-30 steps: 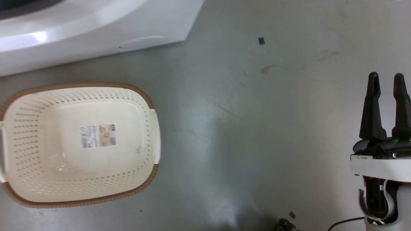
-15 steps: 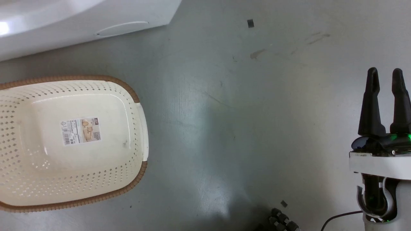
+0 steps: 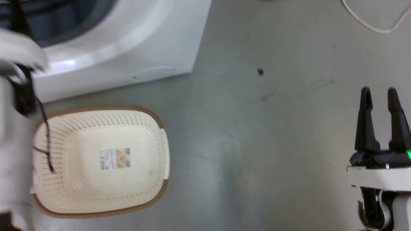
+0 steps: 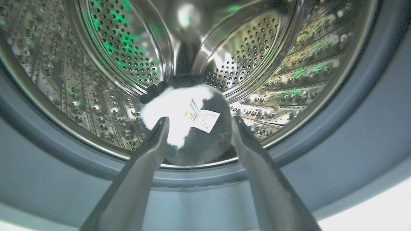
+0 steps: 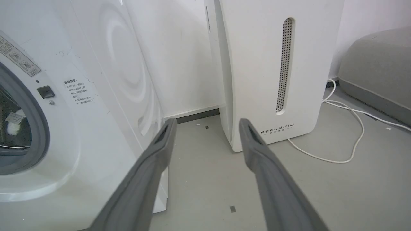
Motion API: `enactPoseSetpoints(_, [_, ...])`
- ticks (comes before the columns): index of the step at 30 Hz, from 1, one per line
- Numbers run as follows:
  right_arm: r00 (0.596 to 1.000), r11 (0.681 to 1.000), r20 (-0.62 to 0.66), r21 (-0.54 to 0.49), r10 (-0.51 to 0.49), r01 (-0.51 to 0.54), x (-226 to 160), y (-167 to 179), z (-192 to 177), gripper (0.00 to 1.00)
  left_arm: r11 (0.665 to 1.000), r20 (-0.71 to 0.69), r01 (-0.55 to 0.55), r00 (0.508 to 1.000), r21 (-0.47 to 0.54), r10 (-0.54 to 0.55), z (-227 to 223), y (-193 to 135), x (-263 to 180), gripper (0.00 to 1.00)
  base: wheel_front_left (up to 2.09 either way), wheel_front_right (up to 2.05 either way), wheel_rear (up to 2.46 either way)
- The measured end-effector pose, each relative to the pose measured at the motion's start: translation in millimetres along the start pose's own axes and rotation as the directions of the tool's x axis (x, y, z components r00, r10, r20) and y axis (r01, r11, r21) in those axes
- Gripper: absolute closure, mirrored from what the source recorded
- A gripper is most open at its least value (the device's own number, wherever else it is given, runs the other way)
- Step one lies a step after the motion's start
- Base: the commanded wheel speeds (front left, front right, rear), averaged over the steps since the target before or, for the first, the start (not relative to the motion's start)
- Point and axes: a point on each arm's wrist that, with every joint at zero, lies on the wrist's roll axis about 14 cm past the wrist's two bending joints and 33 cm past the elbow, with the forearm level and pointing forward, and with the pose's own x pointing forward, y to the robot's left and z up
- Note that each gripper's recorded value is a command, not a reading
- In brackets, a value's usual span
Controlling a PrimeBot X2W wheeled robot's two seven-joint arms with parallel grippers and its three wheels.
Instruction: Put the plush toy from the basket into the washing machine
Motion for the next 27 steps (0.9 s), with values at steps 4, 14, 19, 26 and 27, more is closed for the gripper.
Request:
enactPoseSetpoints(4, [1.000, 1.000, 0.015, -0.001, 0.023, -0.023, -10.7, 7.2, 9.2, 0.00, 1.000, 0.037, -0.002, 0.999, -0.012, 0.003, 20.1, -2.7, -41.4, 0.00, 0.00, 0.00, 0.00])
enactPoseSetpoints(14, [0.995, 0.996, 0.041, -0.014, 0.088, -0.087, -29.7, 25.8, 24.1, 0.00, 0.998, 0.139, -0.059, 0.989, 0.027, 0.054, 68.8, 4.7, -145.9, 0.00, 0.00, 0.00, 0.00])
enactPoseSetpoints(19, [0.987, 0.990, 0.069, -0.029, 0.143, -0.141, -44.0, 41.1, 37.0, 0.00, 0.996, 0.140, -0.086, 0.987, 0.000, 0.086, 75.2, 7.1, -197.1, 0.00, 0.00, 0.00, 0.00])
enactPoseSetpoints(26, [0.970, 0.975, 0.105, -0.051, 0.219, -0.215, -63.7, 62.5, 52.0, 0.00, 0.992, 0.153, -0.123, 0.981, 0.019, 0.119, 83.7, 19.2, -258.7, 0.00, 0.00, 0.00, 0.00])
enactPoseSetpoints(27, [0.967, 0.973, 0.111, -0.051, 0.229, -0.225, -65.6, 65.5, 54.0, 0.00, 0.991, 0.155, -0.133, 0.979, 0.022, 0.128, 84.7, 22.7, -266.2, 0.00, 0.00, 0.00, 0.00])
